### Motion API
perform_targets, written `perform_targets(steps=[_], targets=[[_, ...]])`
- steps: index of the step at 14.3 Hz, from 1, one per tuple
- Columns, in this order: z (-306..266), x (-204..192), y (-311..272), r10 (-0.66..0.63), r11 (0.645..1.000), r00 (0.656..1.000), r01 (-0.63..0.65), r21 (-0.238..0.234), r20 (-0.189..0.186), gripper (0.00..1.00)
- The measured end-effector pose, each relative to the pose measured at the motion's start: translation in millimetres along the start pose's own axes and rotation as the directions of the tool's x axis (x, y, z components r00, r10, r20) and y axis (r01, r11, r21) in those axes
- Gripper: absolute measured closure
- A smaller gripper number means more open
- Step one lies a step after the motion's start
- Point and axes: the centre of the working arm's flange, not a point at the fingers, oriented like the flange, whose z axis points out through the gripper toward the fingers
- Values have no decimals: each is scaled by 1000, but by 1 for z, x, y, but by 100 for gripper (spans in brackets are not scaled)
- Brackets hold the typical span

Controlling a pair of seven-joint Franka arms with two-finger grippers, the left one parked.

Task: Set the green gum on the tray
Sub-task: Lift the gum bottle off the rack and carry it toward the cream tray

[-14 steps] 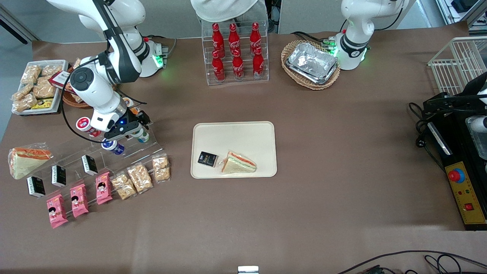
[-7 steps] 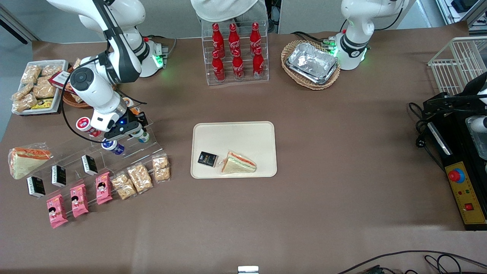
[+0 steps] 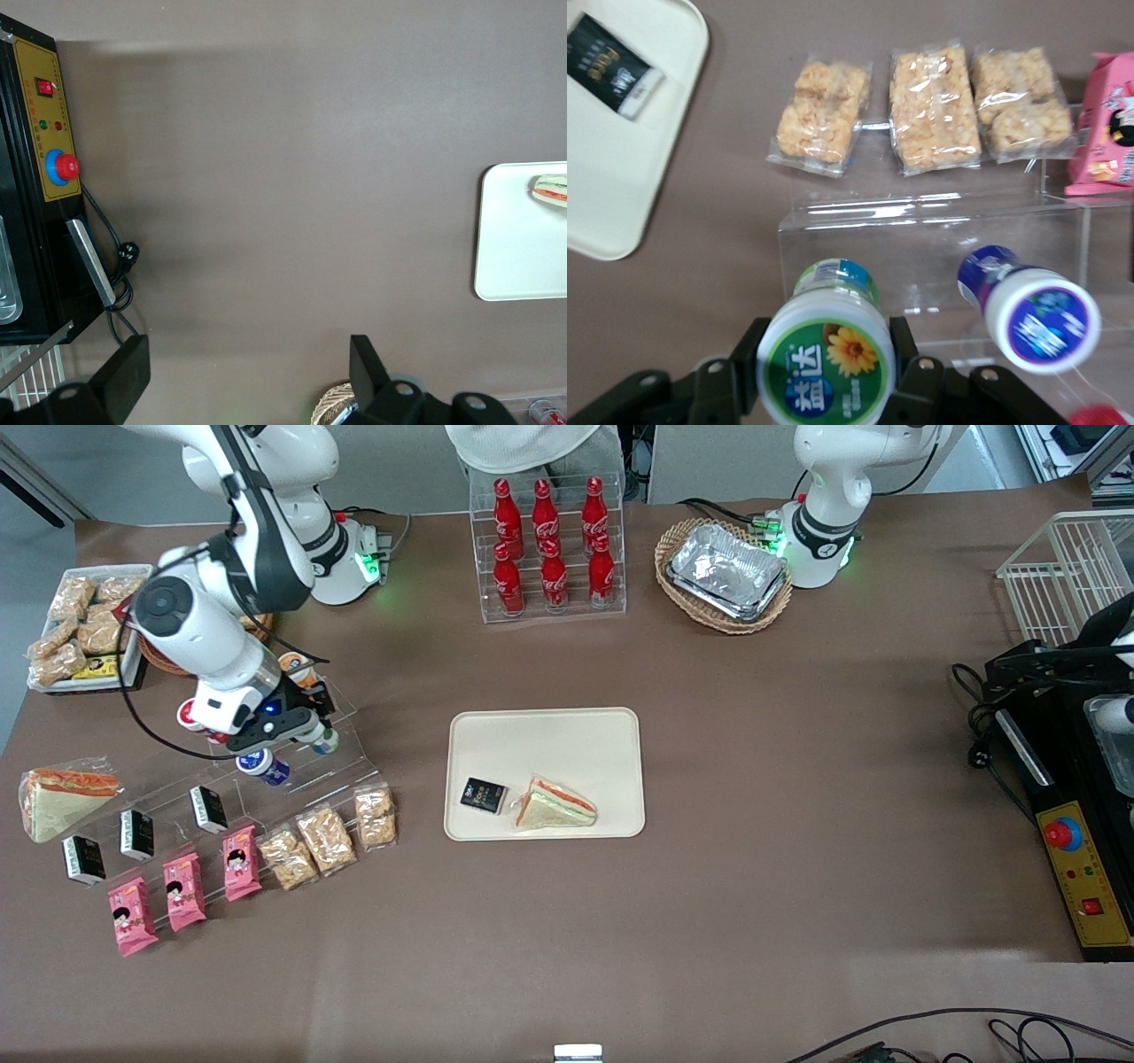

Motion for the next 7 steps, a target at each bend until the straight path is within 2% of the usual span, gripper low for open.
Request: perform_targets(steps=[4,7], targets=[[-101,15,0,41,999,996,-43,18,80,41],[-161,15,-2,73,997,990,-76,25,118,41]])
